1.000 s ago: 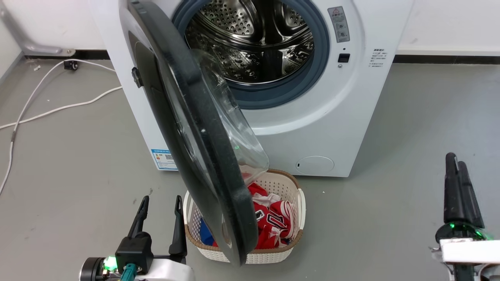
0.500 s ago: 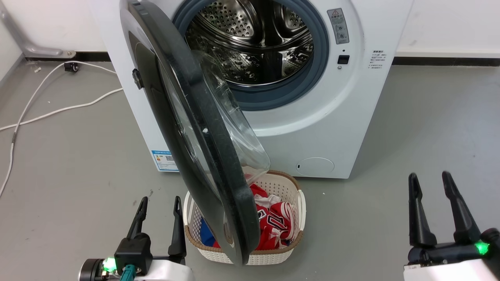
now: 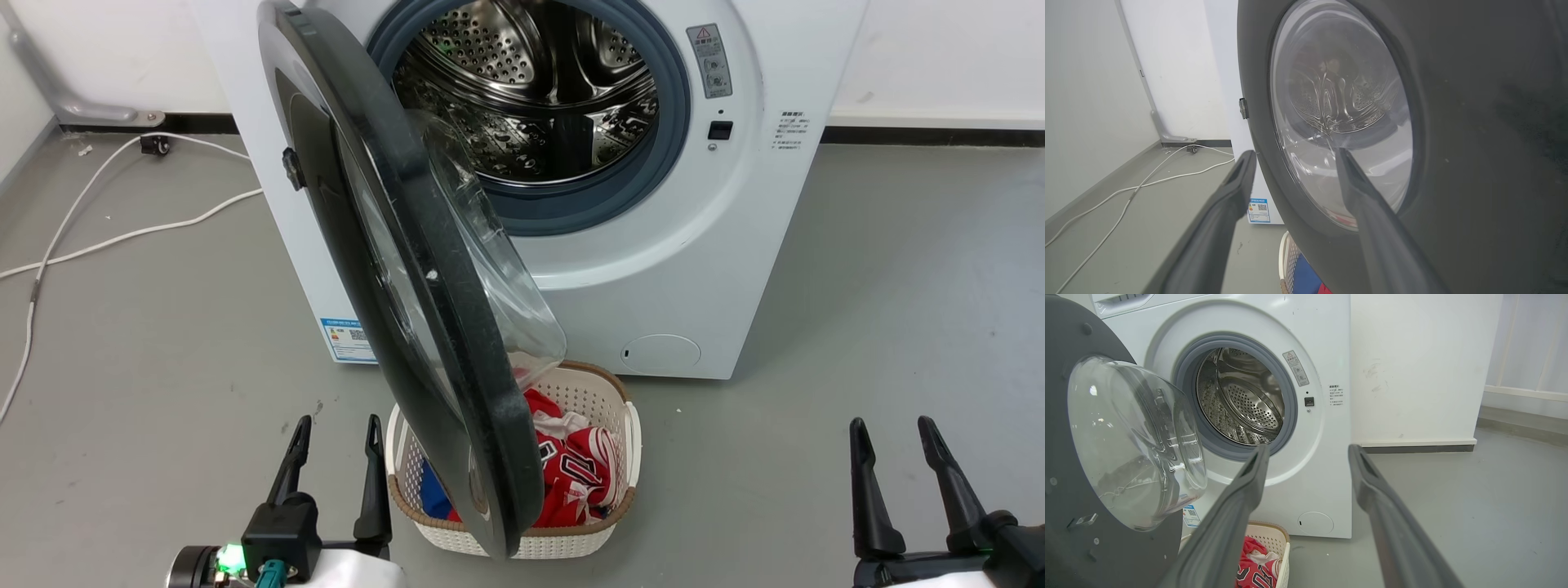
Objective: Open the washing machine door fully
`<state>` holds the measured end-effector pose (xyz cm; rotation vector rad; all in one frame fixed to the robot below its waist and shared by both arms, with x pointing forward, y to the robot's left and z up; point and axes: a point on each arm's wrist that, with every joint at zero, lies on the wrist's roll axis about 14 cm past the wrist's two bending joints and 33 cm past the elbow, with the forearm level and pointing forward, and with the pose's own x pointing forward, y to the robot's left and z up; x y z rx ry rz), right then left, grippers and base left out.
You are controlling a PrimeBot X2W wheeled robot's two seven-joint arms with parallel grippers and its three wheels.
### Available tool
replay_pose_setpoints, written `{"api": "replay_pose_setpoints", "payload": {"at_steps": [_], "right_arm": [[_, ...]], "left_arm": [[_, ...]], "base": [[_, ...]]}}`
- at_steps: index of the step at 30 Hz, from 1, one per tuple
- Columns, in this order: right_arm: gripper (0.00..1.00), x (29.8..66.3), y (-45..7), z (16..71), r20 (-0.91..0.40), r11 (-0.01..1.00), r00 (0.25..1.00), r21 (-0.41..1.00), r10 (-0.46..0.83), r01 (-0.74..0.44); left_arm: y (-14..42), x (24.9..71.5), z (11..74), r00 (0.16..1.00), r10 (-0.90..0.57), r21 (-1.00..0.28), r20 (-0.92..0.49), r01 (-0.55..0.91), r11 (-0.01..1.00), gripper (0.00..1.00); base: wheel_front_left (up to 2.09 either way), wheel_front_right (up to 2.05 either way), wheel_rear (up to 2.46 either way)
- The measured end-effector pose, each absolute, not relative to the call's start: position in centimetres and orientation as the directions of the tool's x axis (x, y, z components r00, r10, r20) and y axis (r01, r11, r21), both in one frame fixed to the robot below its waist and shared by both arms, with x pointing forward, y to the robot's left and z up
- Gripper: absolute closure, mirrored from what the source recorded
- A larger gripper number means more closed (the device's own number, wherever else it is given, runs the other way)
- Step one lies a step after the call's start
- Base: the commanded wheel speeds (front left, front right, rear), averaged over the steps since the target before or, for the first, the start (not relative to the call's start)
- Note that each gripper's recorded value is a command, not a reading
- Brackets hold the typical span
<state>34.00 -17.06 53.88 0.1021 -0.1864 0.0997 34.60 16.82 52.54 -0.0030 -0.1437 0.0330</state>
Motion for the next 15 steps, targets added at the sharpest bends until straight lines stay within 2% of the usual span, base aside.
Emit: {"api": "replay_pose_setpoints", "payload": {"at_steps": [12, 15], "right_arm": [[0.00, 33.90, -17.35, 53.97, 0.194, 0.990, 0.978, 0.103, 0.079, -0.100], [0.00, 33.90, -17.19, 53.99, 0.194, 0.989, 0.977, 0.103, 0.083, -0.105]], "left_arm": [[16.94, 34.52, 52.58, 0.989, 0.041, -0.004, 0.145, -0.041, 0.999, 0.00], [17.05, 34.51, 52.61, 0.988, 0.045, -0.007, 0.145, -0.044, 0.999, 1.00]], "base": [[0.00, 0.00, 0.00], [0.00, 0.00, 0.00]]}}
